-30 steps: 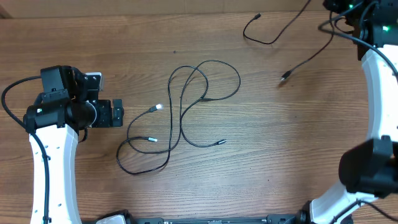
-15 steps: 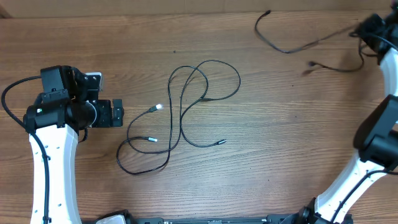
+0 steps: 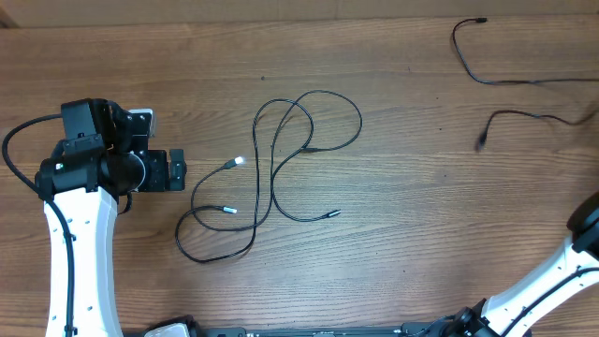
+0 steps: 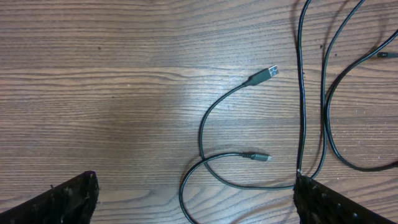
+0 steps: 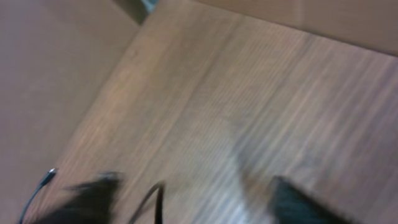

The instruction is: Untangle cables

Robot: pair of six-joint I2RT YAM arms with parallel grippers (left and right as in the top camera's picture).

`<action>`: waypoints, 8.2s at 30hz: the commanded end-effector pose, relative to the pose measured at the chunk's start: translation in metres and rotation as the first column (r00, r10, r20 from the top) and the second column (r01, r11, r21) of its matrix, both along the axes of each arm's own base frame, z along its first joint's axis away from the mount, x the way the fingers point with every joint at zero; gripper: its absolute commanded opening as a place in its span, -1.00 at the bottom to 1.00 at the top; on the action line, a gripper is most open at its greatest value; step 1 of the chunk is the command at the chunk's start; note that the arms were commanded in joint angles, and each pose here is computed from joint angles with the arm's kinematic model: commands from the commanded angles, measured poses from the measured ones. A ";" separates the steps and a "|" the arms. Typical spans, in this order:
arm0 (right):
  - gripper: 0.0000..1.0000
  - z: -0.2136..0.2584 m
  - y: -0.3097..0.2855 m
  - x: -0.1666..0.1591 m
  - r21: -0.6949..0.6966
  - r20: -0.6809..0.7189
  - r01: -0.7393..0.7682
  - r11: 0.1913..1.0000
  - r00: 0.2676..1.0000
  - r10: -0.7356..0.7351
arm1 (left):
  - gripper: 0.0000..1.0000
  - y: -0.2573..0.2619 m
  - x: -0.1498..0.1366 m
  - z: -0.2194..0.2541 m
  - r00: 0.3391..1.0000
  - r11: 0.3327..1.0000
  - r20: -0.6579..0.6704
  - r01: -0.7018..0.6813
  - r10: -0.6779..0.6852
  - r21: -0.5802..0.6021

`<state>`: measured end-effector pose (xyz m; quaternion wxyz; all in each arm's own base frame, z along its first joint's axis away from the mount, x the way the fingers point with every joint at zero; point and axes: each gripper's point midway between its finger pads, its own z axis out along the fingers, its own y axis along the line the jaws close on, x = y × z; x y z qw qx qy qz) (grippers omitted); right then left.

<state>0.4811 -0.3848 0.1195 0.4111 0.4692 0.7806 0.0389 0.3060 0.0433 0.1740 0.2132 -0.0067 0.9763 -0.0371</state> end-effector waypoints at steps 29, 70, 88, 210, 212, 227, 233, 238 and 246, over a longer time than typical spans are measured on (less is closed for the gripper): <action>1.00 0.139 0.062 -0.043 -0.262 -0.132 0.042 0.964 0.988 -0.079 | 0.99 0.003 0.002 0.008 1.000 1.000 0.025 0.003 -0.004 0.010; 1.00 -0.084 0.162 -0.076 0.045 -0.672 -0.158 0.986 0.726 0.147 | 0.99 0.003 0.002 0.008 1.000 1.000 0.025 0.003 -0.004 0.010; 1.00 -0.136 0.156 -0.065 -0.056 -0.587 -0.218 0.974 0.797 0.145 | 0.99 0.003 0.002 0.008 1.000 1.000 0.025 0.003 -0.004 0.010; 1.00 -0.002 0.700 -0.077 0.239 0.031 -0.879 0.414 0.433 0.901 | 0.99 0.003 0.002 0.008 1.000 1.000 0.025 0.003 -0.004 0.010; 1.00 -0.009 0.705 -0.072 0.248 0.046 -0.875 0.415 0.439 0.897 | 0.99 0.003 0.002 0.008 1.000 1.000 0.025 0.003 -0.004 0.010; 1.00 -0.073 0.724 -0.046 0.253 0.078 -0.872 0.420 0.451 0.889 | 0.99 0.003 0.002 0.008 1.000 1.000 0.025 0.003 -0.004 0.010; 0.81 -0.101 0.721 -0.041 0.266 0.053 -0.848 0.458 0.488 0.871 | 1.00 0.003 0.002 0.008 1.000 1.000 0.025 0.003 -0.004 0.010; 0.71 -0.122 0.718 -0.037 0.288 0.037 -0.814 0.505 0.536 0.843 | 0.99 0.003 0.002 0.008 1.000 1.000 0.025 0.003 -0.004 0.010; 0.23 -0.129 0.718 -0.035 0.282 0.036 -0.813 0.510 0.540 0.841 | 1.00 0.003 0.002 0.008 1.000 1.000 0.025 0.003 -0.004 0.010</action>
